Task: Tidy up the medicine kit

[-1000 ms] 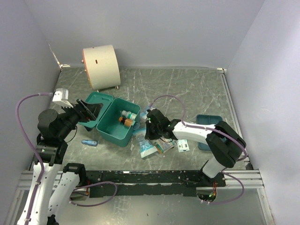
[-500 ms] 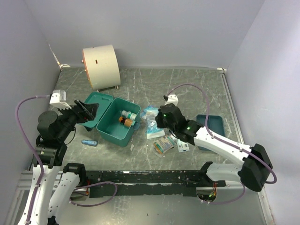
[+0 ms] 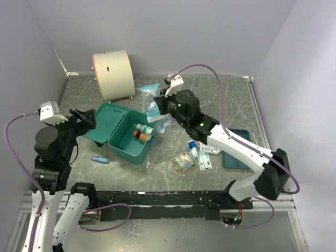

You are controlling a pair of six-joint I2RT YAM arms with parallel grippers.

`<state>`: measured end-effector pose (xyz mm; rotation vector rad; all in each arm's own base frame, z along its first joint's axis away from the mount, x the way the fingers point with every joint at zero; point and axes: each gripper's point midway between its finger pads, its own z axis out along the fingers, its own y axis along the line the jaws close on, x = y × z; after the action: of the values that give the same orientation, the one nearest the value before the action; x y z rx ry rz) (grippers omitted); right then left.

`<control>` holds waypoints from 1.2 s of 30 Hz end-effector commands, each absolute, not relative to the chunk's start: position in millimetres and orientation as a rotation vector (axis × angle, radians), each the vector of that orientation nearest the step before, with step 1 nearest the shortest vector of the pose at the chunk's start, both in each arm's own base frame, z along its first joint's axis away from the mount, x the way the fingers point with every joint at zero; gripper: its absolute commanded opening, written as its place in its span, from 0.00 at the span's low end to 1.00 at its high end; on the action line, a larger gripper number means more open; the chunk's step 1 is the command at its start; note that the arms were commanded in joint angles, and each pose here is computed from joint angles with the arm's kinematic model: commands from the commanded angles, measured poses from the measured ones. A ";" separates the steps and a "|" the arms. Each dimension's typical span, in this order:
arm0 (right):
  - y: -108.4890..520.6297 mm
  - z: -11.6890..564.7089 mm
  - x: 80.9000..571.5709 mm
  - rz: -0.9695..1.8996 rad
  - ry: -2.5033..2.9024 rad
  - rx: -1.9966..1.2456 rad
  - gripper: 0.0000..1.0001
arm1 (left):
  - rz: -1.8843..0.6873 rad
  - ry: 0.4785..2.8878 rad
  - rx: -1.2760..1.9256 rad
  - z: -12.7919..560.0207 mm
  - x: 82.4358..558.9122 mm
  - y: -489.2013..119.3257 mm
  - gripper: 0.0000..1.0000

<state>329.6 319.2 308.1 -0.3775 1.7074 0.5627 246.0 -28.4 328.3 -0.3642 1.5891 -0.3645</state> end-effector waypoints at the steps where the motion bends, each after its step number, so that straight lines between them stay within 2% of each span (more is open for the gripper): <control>1: 370.6 313.3 335.8 0.652 1.585 -0.606 0.00 | -0.293 1.520 -0.411 348.4 248.5 -12.3 0.91; 7: 425.8 262.4 323.9 0.834 1.642 -0.853 0.00 | -0.307 1.496 -0.474 343.2 261.8 -9.7 0.90; 15: 448.5 204.4 289.6 0.944 1.753 -0.992 0.00 | -0.269 1.537 -0.468 334.6 268.4 -7.8 0.90; 24: 449.3 179.4 267.6 0.976 1.833 -1.154 0.00 | -0.294 1.534 -0.461 334.5 265.1 -11.2 0.91; 36: 441.0 154.5 266.2 0.893 2.012 -1.276 0.00 | -0.322 1.554 -0.445 330.8 261.8 -16.8 0.91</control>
<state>268.3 450.6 171.4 -1.2317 1.9299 0.9420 263.5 -12.8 330.9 -0.4562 1.5597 -0.2973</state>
